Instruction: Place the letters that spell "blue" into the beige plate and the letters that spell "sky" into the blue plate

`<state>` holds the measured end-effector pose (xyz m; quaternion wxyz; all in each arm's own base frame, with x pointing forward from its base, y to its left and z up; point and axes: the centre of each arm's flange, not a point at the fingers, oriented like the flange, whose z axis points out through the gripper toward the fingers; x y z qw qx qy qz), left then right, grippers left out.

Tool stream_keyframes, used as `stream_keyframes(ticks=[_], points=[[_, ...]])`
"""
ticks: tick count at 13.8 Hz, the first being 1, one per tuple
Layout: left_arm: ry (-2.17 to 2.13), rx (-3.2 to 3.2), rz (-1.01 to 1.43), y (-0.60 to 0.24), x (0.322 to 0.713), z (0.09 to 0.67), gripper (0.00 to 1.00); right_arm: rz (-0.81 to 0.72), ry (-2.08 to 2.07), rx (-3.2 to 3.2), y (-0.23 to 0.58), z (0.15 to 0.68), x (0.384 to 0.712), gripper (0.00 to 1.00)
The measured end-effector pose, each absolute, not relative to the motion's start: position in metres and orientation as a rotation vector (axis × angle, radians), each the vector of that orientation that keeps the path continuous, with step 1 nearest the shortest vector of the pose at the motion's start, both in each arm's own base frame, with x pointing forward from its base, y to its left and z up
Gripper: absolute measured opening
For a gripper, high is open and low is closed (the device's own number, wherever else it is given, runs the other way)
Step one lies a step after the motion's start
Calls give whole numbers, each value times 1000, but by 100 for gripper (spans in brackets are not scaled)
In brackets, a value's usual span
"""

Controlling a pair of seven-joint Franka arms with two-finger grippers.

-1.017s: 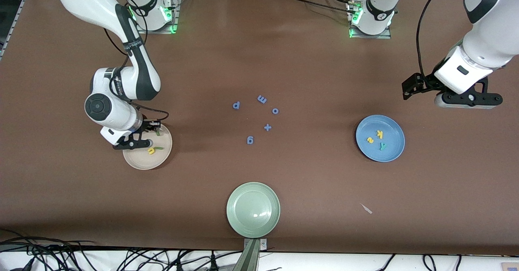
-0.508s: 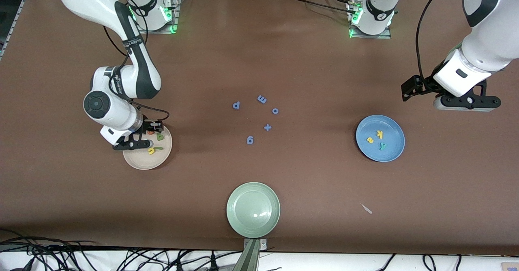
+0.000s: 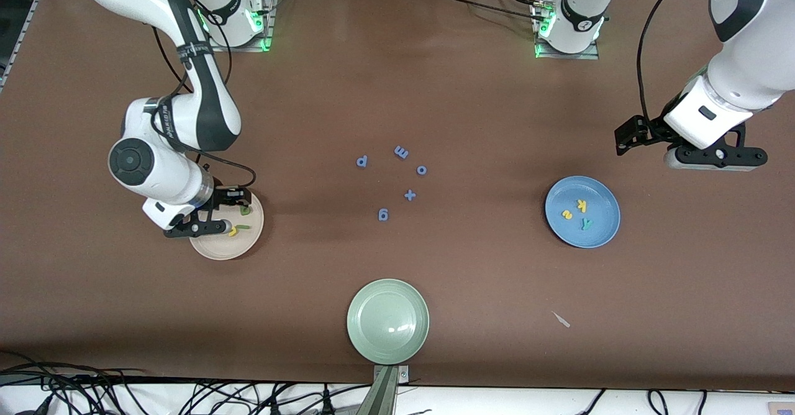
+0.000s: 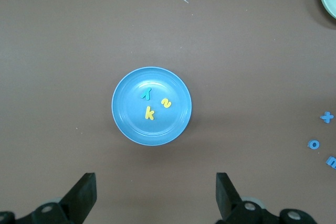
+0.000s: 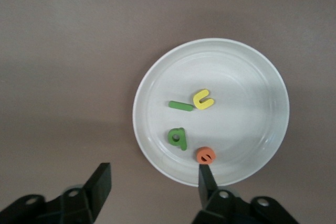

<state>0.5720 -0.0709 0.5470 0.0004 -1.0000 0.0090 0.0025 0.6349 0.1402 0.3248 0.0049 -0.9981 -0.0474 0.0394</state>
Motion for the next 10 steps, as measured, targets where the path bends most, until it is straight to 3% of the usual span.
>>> stream_keyframes(ticks=[2, 4, 10], points=[[28, -3141, 8, -71, 572, 547, 100, 125, -148, -3118, 146, 357, 639, 84], [28, -3141, 9, -71, 572, 547, 100, 121, -179, -3131, 146, 401, 639, 100], [28, -3141, 9, -71, 572, 548, 100, 92, -230, -3201, 130, 540, 623, 100]])
